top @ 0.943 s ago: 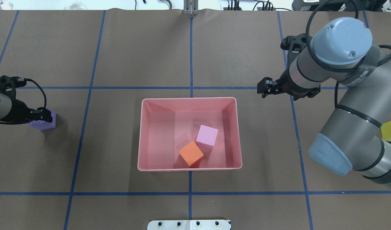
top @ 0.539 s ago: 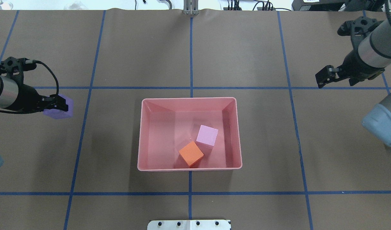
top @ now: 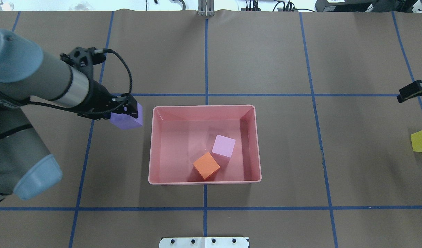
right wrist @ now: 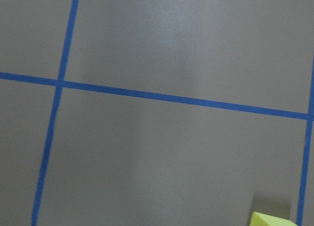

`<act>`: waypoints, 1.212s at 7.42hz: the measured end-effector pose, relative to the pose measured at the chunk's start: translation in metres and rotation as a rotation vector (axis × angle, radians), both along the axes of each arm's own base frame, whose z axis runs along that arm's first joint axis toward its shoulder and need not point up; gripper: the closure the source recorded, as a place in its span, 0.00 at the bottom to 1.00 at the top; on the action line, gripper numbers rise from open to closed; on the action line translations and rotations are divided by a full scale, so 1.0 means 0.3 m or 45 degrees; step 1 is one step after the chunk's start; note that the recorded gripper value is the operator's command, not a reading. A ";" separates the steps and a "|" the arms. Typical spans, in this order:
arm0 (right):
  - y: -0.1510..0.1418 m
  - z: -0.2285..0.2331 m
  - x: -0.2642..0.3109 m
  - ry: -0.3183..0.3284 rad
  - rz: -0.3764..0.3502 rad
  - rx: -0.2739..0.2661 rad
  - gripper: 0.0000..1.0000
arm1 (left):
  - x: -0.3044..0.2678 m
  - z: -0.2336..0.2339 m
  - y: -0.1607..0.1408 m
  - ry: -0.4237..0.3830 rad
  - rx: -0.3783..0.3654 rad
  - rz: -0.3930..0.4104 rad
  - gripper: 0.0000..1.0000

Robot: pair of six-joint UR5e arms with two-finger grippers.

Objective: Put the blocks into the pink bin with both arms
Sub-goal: 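Carry the purple cube into the pink bin with the left gripper, then release the purple cube in the bin while the right gripper grasps the yellow cube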

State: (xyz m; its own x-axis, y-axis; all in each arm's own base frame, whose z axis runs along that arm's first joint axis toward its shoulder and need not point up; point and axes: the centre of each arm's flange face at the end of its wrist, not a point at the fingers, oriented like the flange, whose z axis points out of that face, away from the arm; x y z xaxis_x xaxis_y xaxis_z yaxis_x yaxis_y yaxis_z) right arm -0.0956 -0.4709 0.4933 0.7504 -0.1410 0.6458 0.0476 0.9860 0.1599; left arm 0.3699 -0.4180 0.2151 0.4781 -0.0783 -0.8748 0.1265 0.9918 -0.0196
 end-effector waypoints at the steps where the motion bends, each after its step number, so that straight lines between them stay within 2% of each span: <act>1: 0.023 0.117 0.066 -0.001 -0.017 0.012 0.00 | 0.124 -0.100 0.060 -0.011 -0.007 0.004 0.00; 3: 0.080 0.282 0.144 0.028 -0.038 -0.018 0.00 | 0.314 -0.202 0.138 -0.053 0.029 -0.017 0.00; 5: 0.134 0.361 0.172 0.041 0.006 -0.087 0.00 | 0.367 -0.225 0.166 -0.064 0.042 -0.035 0.00; 6: 0.153 0.414 0.179 0.026 0.066 -0.093 0.00 | 0.373 -0.228 0.171 -0.065 0.045 -0.036 0.00; 7: 0.172 0.509 0.183 -0.009 0.140 -0.071 0.00 | 0.376 -0.228 0.174 -0.065 0.046 -0.037 0.00; 9: 0.218 0.659 0.159 -0.106 0.268 -0.036 0.00 | 0.376 -0.229 0.176 -0.064 0.047 -0.037 0.00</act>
